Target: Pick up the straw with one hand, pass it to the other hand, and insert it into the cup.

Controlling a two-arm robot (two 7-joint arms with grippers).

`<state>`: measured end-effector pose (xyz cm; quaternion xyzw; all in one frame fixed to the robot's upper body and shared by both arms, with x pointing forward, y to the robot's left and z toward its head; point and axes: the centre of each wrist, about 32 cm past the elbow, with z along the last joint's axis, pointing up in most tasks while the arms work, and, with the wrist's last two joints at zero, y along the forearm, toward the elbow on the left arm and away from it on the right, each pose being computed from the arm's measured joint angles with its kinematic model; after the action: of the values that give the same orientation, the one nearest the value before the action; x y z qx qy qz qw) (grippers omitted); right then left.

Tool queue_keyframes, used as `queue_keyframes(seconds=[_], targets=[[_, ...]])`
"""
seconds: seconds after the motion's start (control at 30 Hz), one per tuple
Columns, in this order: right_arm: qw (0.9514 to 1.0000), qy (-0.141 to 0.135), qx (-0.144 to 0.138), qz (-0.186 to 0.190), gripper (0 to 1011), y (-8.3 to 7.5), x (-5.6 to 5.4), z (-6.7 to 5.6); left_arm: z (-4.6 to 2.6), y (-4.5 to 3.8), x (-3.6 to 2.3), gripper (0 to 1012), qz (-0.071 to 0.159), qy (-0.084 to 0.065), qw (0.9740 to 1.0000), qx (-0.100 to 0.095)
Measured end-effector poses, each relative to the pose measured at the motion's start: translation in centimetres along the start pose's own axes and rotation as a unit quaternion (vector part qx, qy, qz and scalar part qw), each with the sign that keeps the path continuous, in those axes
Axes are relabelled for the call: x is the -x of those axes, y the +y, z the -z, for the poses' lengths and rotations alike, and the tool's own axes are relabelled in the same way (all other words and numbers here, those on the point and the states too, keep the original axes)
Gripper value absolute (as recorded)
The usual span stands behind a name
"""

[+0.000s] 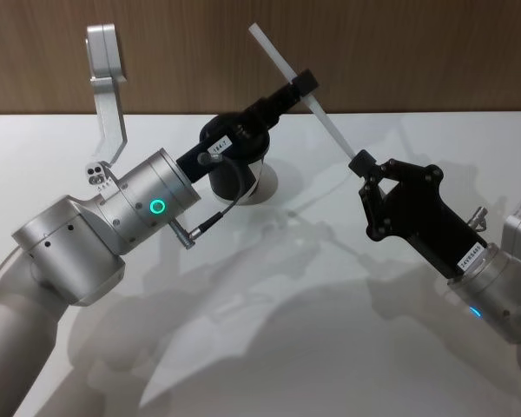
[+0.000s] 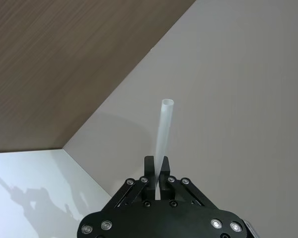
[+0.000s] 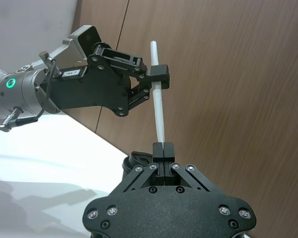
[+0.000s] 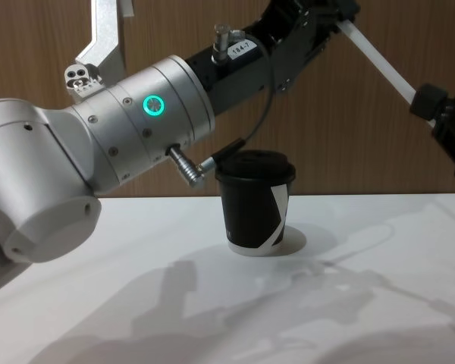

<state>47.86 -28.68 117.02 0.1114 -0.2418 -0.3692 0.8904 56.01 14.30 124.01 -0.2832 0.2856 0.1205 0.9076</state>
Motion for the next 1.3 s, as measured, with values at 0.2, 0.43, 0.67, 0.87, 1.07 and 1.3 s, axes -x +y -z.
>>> queue_keyframes(seconds=[0.2,0.43,0.67,0.87,1.07,1.3], targets=[[1.0,0.0,0.0,0.0,6,0.0,0.0,0.0,0.0,-0.02,0.01,19,0.0,0.0,1.0,0.0],[1.0,0.0,0.0,0.0,140,0.0,0.0,0.0,0.0,-0.04,0.01,13,0.0,0.0,1.0,0.0],[1.0,0.0,0.0,0.0,354,0.0,0.0,0.0,-0.02,-0.06,0.05,13,-0.001,-0.005,1.0,-0.001],[1.0,0.0,0.0,0.0,538,0.0,0.0,0.0,-0.27,-0.11,0.36,13,-0.016,-0.032,0.9993,-0.011],[1.0,0.0,0.0,0.0,716,0.0,0.0,0.0,-0.58,-0.25,0.82,13,-0.033,-0.066,0.997,-0.024],[1.0,0.0,0.0,0.0,927,0.0,0.0,0.0,-1.18,-0.5,1.74,13,-0.064,-0.125,0.9891,-0.045]])
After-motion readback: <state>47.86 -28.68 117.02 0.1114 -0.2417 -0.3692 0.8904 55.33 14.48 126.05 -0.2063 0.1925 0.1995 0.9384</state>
